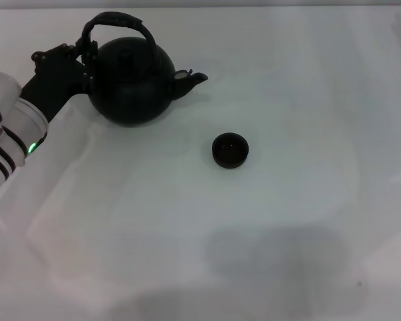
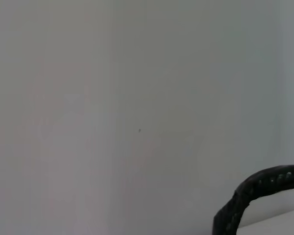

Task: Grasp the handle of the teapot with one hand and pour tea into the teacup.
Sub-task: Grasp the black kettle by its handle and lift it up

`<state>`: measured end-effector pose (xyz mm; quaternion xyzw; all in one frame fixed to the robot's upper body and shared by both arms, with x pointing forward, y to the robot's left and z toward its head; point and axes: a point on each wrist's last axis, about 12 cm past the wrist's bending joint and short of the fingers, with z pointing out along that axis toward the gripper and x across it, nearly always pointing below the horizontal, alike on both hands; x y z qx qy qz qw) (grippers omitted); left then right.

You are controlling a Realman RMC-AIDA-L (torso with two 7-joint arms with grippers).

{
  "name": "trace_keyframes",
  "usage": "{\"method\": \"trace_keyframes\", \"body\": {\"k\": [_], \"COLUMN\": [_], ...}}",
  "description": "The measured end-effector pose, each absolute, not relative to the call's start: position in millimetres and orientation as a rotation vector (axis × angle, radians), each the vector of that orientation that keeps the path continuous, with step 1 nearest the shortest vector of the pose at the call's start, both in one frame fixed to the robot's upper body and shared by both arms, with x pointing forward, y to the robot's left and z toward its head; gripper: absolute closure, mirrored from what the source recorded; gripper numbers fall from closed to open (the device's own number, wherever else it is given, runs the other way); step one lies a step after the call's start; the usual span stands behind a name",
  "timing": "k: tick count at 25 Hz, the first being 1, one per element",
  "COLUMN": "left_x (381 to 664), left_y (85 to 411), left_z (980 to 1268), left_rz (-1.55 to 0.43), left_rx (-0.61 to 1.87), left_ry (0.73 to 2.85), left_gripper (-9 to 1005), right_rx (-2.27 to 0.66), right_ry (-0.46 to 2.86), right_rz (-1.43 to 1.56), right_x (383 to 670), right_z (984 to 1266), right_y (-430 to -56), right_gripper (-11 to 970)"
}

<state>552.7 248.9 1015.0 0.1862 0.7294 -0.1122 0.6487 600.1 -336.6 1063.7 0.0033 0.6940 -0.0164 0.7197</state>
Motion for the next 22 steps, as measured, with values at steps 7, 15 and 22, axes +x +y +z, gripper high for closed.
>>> {"method": "trace_keyframes", "body": {"k": [7,15,22], "left_x": [552.6,550.2,553.3], "left_y": [248.8,246.9,246.8], "left_z": [1015.0,1025.9,1035.0], "left_rz": [-0.247,-0.284,-0.289], "left_rx": [0.433,0.484,0.626], "left_ry": [1.655,1.549,1.474], "left_gripper": [861,893,893], "right_rx": [0.008,0.011,0.013], "right_ry": [1.536,1.539,1.543], "right_rz": [-0.034,-0.032,-0.031], "right_x": [599.8,599.4,599.1], "right_z": [1063.1,1062.4,1061.7], "right_y": [-335.9,-335.5,-335.8], "right_gripper": [97,97,97]}}
